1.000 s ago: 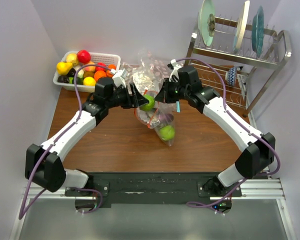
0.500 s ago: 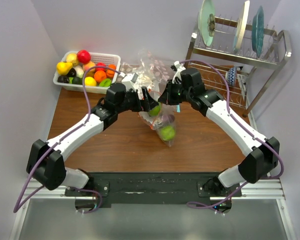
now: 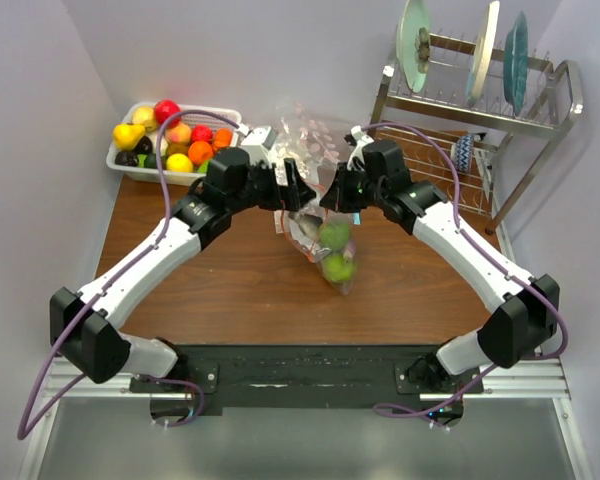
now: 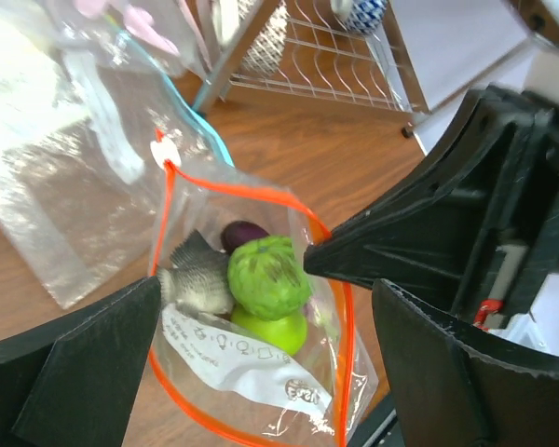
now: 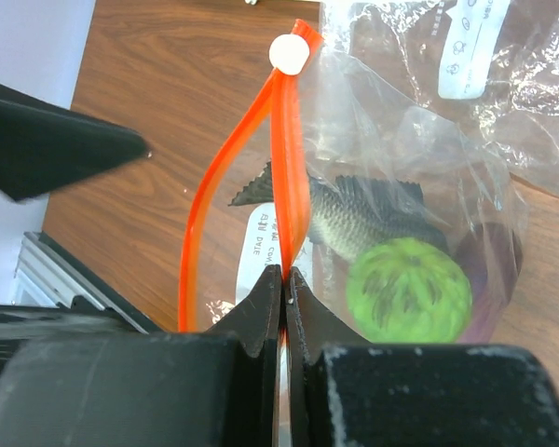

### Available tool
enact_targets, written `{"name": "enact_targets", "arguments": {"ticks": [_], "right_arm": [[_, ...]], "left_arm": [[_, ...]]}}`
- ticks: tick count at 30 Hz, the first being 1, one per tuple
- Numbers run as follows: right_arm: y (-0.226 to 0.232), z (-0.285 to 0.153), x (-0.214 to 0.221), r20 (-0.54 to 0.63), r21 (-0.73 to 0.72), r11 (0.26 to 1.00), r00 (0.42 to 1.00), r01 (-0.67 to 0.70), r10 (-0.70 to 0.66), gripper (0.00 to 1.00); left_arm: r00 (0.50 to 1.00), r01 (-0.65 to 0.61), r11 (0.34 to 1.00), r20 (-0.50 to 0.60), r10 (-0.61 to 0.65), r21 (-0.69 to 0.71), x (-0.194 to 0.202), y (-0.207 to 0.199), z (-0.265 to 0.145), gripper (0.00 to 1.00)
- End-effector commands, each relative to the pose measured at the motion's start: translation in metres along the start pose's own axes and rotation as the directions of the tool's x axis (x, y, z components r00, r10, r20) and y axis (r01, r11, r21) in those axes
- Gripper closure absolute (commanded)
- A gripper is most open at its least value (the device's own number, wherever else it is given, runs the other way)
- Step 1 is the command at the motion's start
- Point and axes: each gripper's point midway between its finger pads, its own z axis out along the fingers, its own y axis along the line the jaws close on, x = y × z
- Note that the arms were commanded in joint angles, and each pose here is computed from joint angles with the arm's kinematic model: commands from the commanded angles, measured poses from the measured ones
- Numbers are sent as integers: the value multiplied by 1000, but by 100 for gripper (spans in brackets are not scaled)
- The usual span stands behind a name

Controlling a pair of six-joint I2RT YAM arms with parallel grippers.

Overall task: Place the food in the zip-top bag and seal the zipper
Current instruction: Place the fake fruit in the zipper food storage bag, then pick up the fake fruit from the bin.

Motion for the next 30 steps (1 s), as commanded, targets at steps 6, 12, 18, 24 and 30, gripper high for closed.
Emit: {"name": "enact_targets", "arguments": {"ticks": [6,12,18,24,30], "right_arm": [[5,-13,-9,58,-24,999,998,25,-23,100],[0,-9,-5,53,-18,1000,998,21,-20,100],[1,-6,-2,44,-29,999,999,18,-16,100],[0,-1,-1,37,-34,999,999,16,-15,100],[-2,2,2,24,-33,999,1000,16,-15,100]], "left_arm": [[997,-41,950,48,59,-308,-46,87,-38,0],[996,7,880,83,37,-475,-64,132,-51,0],[978,-48,832,143,151,-552,-78,158,-46,0],[984,-11,712,119,132,-703,-92,206,-31,0],[992,6,631,85,95,-776,-106,259,1,1]]}}
